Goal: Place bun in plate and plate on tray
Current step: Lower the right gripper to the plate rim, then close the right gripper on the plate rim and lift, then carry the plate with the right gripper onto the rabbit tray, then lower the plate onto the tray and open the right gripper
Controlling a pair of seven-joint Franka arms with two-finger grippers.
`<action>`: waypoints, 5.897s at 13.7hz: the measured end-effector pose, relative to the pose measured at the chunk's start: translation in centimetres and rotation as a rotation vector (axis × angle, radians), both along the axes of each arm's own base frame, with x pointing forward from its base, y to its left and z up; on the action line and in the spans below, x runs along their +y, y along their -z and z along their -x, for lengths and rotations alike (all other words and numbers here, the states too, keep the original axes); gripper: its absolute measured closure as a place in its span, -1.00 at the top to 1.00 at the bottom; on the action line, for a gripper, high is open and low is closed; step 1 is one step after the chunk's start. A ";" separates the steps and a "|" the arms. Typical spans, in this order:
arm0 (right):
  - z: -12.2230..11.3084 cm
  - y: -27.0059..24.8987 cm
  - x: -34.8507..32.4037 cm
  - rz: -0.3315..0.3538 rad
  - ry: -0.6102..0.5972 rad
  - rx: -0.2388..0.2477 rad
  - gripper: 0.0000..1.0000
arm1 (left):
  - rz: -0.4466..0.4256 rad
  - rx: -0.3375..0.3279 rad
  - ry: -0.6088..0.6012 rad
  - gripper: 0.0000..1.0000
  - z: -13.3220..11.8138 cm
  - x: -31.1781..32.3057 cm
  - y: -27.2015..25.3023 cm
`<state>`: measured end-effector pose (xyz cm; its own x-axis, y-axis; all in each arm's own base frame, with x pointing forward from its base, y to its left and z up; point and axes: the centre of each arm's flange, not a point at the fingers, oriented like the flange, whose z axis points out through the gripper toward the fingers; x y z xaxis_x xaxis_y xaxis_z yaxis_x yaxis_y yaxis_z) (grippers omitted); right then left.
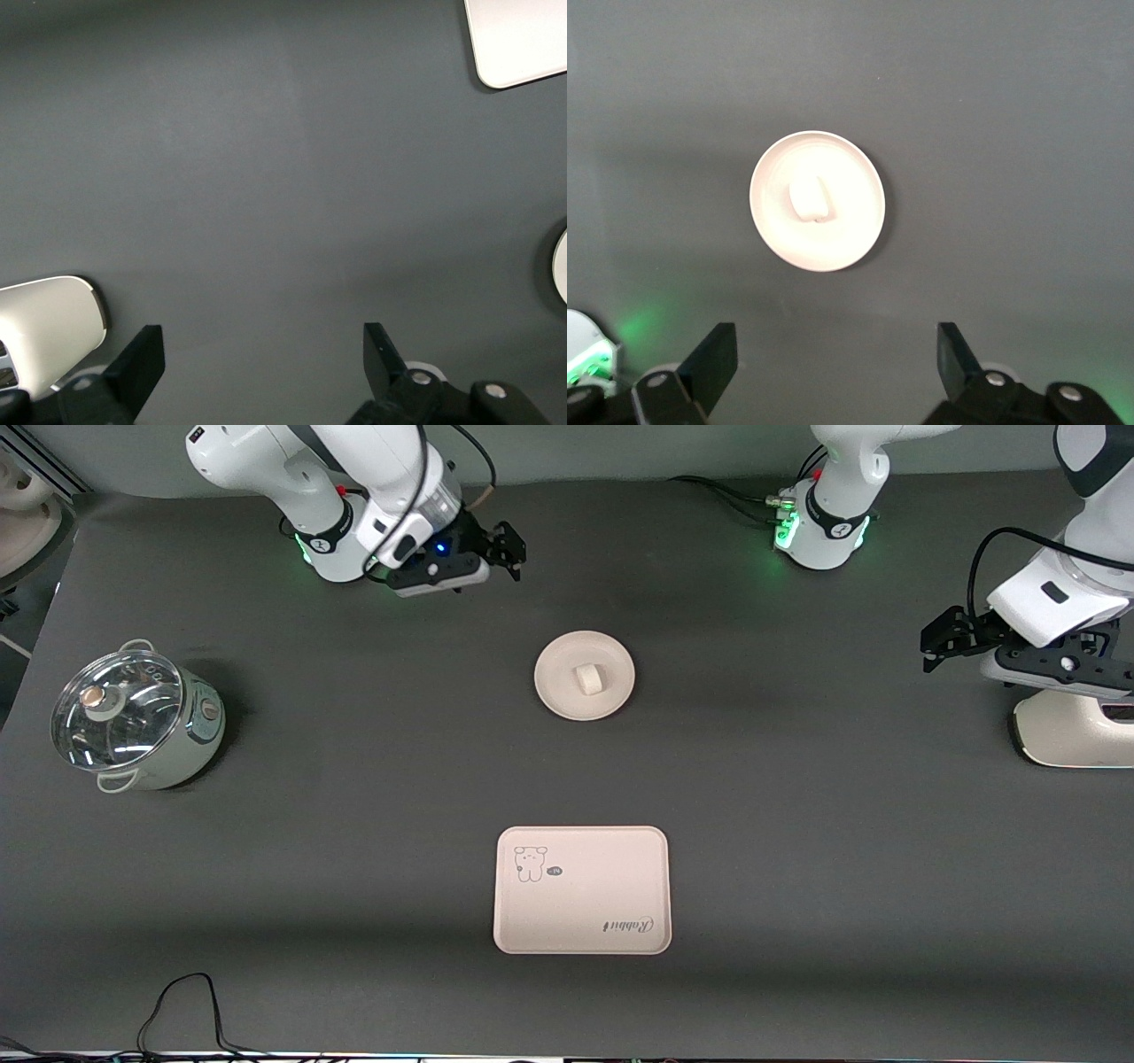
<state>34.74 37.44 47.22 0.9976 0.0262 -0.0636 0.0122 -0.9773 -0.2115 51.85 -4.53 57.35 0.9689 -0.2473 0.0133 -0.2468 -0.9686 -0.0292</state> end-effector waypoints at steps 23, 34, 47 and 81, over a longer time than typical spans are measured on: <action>1.6 29.4 2.5 0.024 0.110 -0.094 0.99 | 0.025 0.022 -0.119 1.00 -2.2 1.2 0.7; 1.4 29.2 2.7 0.017 0.111 -0.101 -0.82 | -0.014 -0.041 -0.099 1.00 -2.9 0.9 0.1; -1.7 12.5 2.5 -0.148 0.151 -0.223 -0.92 | -0.011 -0.050 -0.145 1.00 -3.0 0.8 -0.4; -33.0 28.7 1.8 -0.102 0.423 -0.170 -0.60 | -0.009 -0.058 -0.165 1.00 -3.1 0.6 -0.8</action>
